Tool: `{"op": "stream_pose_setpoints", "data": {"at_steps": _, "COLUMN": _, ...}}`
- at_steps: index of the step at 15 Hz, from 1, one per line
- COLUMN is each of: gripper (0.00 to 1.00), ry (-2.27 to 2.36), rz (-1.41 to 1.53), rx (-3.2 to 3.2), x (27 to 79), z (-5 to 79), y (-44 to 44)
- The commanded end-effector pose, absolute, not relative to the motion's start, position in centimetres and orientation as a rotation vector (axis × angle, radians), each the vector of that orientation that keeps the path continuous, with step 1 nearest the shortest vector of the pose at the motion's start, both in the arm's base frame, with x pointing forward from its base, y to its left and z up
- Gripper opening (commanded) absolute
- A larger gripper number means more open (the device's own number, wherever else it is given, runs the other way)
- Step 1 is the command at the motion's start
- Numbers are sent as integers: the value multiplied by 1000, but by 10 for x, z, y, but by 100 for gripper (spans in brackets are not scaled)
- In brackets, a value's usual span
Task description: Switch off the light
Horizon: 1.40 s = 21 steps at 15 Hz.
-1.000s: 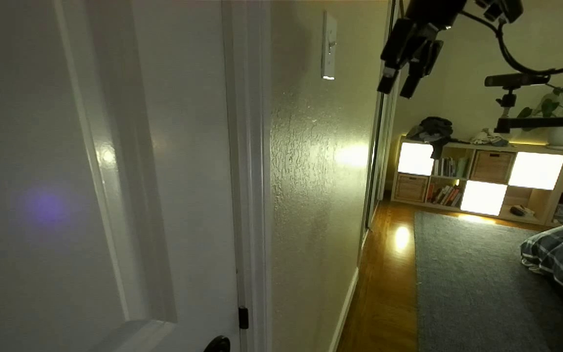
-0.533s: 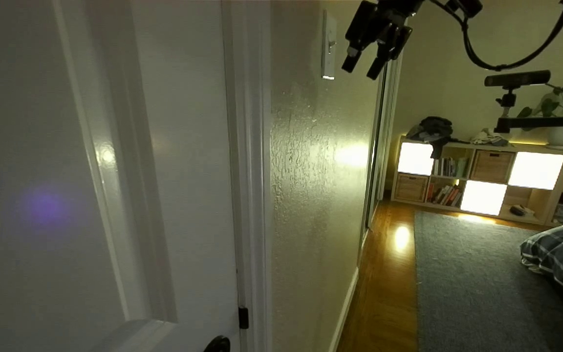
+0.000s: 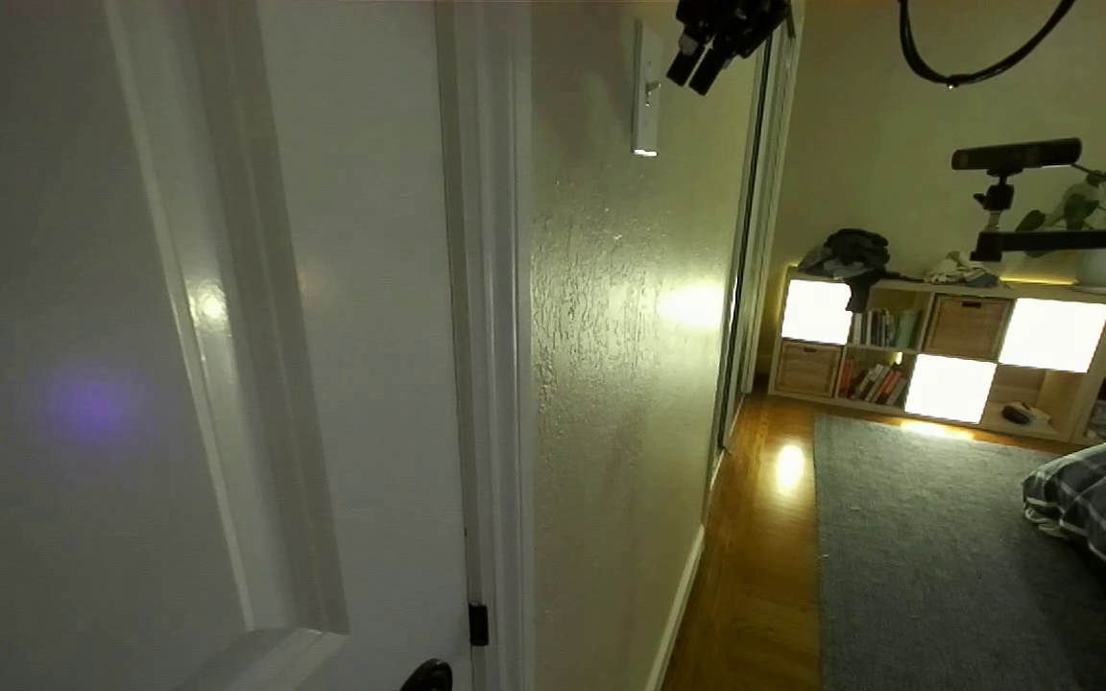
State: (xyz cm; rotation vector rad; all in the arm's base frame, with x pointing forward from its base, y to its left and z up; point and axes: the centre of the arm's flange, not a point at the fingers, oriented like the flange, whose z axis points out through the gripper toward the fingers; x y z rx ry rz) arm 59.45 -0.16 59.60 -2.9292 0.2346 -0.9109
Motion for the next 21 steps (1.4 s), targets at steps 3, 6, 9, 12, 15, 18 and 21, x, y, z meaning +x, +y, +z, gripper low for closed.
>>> {"op": "stream_pose_setpoints", "data": {"at_steps": 3, "gripper": 5, "ry": 225, "rz": -1010, "rx": -2920, "x": 601, "z": 602, "y": -10}}
{"op": "stream_pose_setpoints", "data": {"at_steps": 6, "gripper": 5, "ry": 224, "rz": -1055, "rx": -2903, "x": 610, "z": 606, "y": -10}}
{"op": "stream_pose_setpoints", "data": {"at_steps": 9, "gripper": 8, "ry": 218, "rz": -1100, "rx": -2885, "x": 621, "z": 608, "y": -10}}
{"op": "stream_pose_setpoints", "data": {"at_steps": 12, "gripper": 6, "ry": 205, "rz": -1136, "rx": -2902, "x": 630, "z": 607, "y": -12}}
{"op": "stream_pose_setpoints", "data": {"at_steps": 15, "gripper": 6, "ry": 189, "rz": -1152, "rx": -2950, "x": 633, "z": 604, "y": -18}}
{"op": "stream_pose_setpoints", "data": {"at_steps": 18, "gripper": 7, "ry": 192, "rz": -1144, "rx": -2993, "x": 635, "z": 595, "y": -31}}
{"op": "stream_pose_setpoints", "data": {"at_steps": 21, "gripper": 6, "ry": 220, "rz": -1097, "rx": -3001, "x": 635, "z": 578, "y": -40}}
